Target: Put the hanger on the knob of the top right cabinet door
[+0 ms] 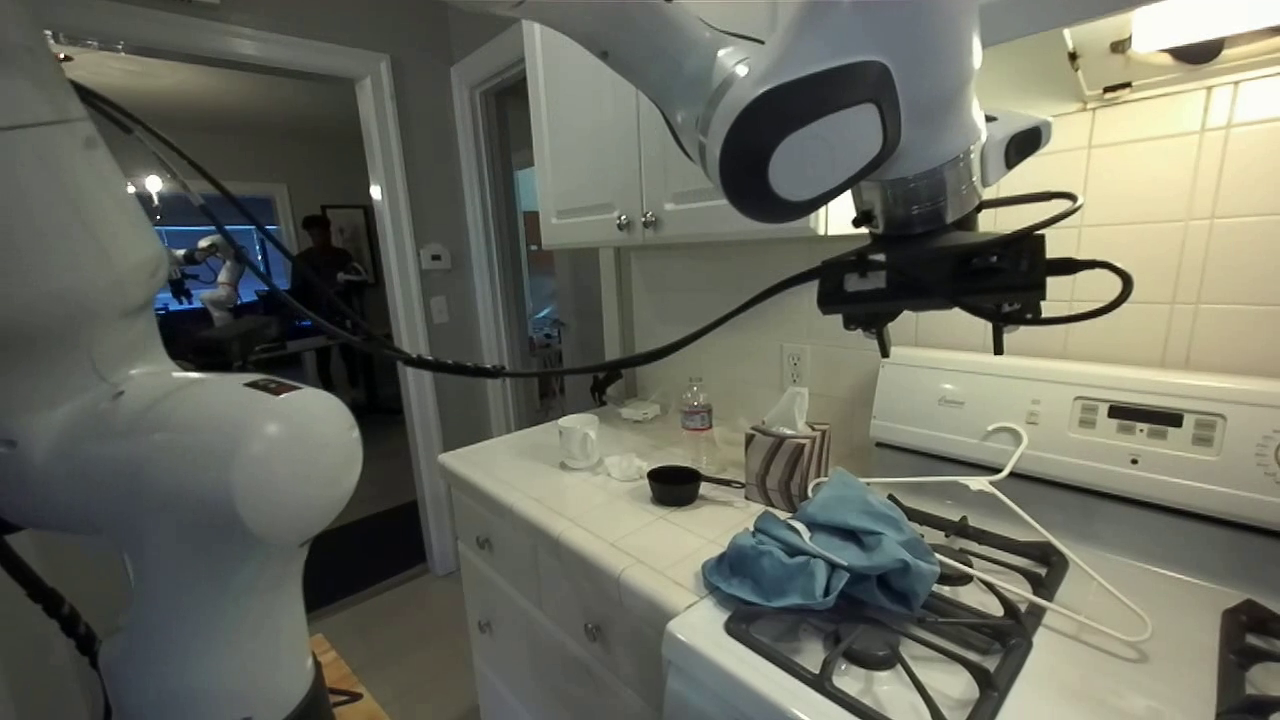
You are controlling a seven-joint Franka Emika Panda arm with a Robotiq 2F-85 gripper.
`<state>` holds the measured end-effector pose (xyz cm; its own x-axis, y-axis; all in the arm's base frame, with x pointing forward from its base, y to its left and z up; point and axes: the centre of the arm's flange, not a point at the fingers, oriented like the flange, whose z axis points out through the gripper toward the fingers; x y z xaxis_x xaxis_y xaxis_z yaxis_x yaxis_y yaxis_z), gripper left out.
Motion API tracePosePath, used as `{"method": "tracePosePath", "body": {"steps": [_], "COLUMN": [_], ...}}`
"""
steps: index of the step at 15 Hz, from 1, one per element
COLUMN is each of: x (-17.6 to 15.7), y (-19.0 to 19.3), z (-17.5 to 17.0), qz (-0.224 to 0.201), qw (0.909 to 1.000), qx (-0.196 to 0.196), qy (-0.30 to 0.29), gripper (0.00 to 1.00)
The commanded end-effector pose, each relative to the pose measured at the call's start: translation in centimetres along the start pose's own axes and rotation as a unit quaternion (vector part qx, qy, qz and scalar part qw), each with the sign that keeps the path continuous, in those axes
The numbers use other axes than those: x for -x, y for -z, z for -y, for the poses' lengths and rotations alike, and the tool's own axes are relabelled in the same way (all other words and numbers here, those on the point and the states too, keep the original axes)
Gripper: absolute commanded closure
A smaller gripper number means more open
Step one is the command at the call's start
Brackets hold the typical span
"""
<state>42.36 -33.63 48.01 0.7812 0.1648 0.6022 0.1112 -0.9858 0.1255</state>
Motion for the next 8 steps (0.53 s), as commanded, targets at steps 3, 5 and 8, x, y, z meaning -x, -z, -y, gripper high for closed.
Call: {"method": "tracePosePath", "body": {"steps": [3,5,8], "x": [0.1,0.2,0.9], "y": [0.0,0.1,-2.2], "z": [0.1,-0.1,-0.9], "qz": [0.001,0.002,0.007], "qw": [1.0,1.0,0.9998], "qx": [0.001,0.002,-0.002], "qy": [0.0,-0.002,-0.016], "gripper": [0.0,0.0,0.0]}}
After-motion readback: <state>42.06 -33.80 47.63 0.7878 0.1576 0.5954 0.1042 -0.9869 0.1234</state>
